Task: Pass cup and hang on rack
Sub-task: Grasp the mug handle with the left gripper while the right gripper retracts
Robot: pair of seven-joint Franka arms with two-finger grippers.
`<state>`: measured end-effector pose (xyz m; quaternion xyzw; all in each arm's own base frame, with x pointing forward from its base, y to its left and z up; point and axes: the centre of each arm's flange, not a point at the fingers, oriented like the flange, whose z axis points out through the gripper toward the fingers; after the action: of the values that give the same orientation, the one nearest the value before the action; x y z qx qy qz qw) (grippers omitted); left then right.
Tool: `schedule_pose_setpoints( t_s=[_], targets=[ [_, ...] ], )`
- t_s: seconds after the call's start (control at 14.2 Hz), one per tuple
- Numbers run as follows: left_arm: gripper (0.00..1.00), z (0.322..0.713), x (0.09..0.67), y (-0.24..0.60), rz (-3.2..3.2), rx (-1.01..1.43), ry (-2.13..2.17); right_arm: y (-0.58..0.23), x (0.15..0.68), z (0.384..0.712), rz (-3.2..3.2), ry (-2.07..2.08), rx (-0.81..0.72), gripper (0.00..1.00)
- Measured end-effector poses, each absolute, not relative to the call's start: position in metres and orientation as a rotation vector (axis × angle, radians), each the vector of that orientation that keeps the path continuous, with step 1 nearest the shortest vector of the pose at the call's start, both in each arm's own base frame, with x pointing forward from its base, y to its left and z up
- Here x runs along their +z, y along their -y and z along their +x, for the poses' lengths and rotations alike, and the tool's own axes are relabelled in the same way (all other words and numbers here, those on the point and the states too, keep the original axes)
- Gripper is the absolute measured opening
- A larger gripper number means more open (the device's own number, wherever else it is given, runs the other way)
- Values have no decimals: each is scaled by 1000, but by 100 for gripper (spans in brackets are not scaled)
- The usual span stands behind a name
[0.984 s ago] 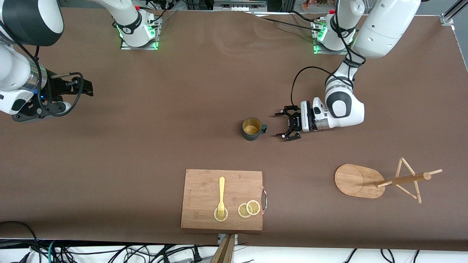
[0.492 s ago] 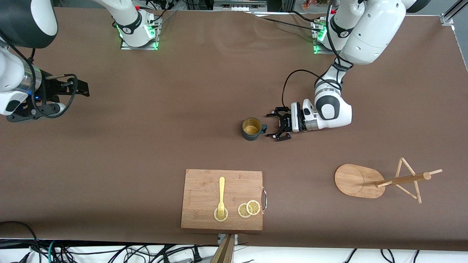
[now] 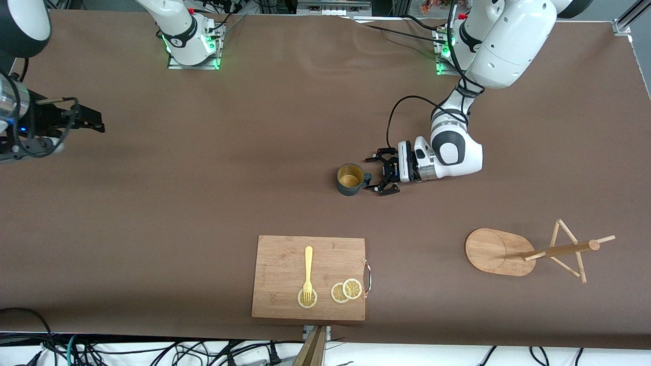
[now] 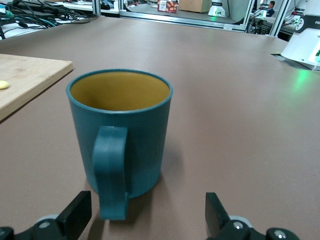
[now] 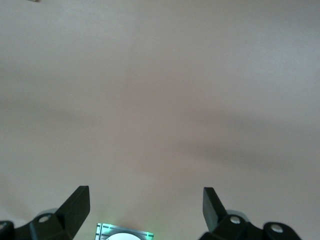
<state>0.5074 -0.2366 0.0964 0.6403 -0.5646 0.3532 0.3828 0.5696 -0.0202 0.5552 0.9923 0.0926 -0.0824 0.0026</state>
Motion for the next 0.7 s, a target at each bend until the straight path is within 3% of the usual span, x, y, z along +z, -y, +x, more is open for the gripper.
schedule_pose_setpoints(
  t_s=[0.42, 0.49, 0.63, 0.7],
  targets=[
    [99, 502, 91, 245, 1648, 904, 1429, 44, 598, 547, 3119, -185, -125, 100],
    [96, 503, 91, 245, 1648, 906, 1430, 44, 602, 544, 3120, -118, -116, 100],
    [78, 506, 93, 245, 1646, 915, 1434, 42, 604, 541, 3119, 8, -112, 100],
    [77, 508, 95, 246, 1644, 921, 1435, 41, 603, 541, 3119, 31, -115, 100]
  ],
)
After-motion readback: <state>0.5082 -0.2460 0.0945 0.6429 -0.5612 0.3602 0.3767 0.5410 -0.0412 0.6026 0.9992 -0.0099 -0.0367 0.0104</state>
